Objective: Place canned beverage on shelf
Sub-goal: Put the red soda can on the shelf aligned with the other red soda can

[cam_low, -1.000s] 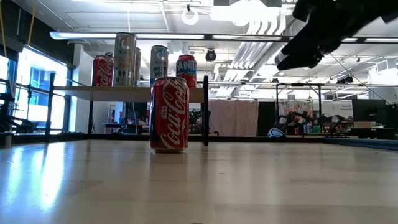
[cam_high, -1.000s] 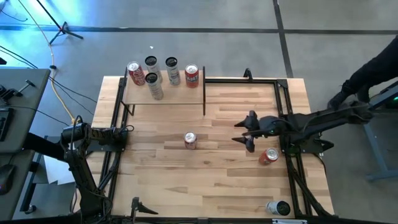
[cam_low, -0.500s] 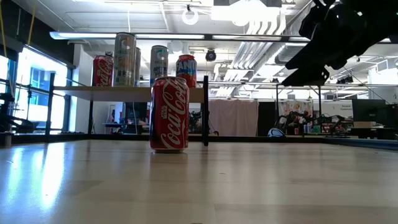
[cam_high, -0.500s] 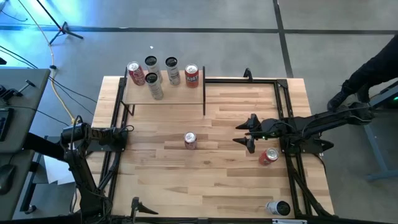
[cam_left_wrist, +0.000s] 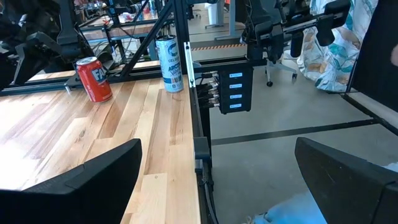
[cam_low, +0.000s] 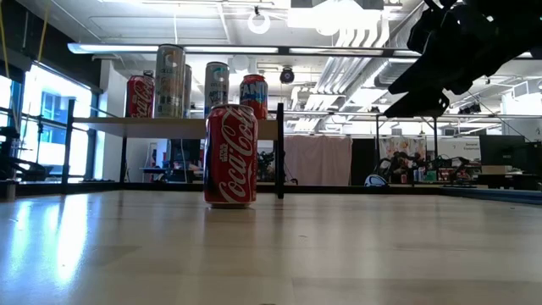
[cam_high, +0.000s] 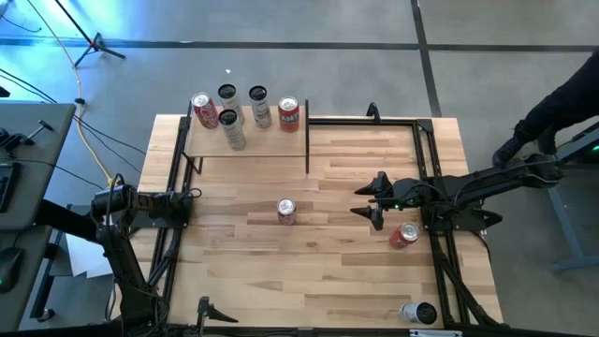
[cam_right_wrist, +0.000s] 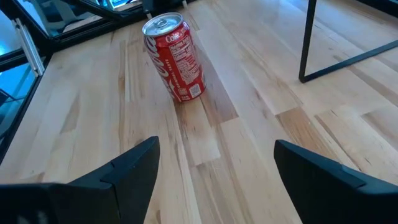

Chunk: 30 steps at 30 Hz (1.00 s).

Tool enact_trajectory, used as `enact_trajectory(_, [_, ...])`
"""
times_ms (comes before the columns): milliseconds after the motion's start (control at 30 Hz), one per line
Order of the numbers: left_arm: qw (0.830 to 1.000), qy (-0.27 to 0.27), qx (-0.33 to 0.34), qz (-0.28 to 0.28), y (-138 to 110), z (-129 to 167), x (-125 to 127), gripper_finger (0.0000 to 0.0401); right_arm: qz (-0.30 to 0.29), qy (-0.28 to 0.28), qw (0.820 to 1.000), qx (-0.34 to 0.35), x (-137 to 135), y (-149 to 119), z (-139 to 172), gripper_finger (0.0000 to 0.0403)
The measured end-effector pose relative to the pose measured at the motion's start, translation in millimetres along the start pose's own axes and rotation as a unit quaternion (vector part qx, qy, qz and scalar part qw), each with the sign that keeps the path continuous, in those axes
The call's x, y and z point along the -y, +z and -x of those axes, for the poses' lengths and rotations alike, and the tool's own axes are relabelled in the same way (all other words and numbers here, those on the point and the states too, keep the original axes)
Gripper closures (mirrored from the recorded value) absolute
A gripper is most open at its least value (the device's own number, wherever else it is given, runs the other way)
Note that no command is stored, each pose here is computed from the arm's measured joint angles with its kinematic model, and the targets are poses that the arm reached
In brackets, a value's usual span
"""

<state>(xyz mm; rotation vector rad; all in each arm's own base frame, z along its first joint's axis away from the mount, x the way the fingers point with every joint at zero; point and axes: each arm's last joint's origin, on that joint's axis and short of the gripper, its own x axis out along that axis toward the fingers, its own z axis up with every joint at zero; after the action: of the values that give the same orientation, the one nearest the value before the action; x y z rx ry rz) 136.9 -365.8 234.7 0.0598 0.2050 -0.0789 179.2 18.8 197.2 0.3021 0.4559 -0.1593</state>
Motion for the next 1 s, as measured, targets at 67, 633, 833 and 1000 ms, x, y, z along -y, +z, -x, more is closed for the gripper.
enact_trajectory(67, [1.0,0.0,0.0,0.0,0.0,0.0,0.0,0.0002,0.0,0.0,1.0,0.0,0.0,0.0,0.0,0.01])
enact_trajectory(633, [0.999,-0.011,-0.029,0.013,3.3,-34.5,-13.8,0.0002,0.0,0.0,1.0,0.0,0.0,-0.1,-0.1,0.01])
enact_trajectory(833, [0.992,-0.063,-0.098,0.041,9.3,-93.6,-49.7,0.0002,0.0,0.0,1.0,0.0,0.0,-0.1,-0.1,0.01])
enact_trajectory(1000, [0.985,-0.09,-0.127,0.077,15.5,-132.2,-83.1,0.0002,0.0,0.0,1.0,0.0,0.0,-0.1,-0.1,0.01])
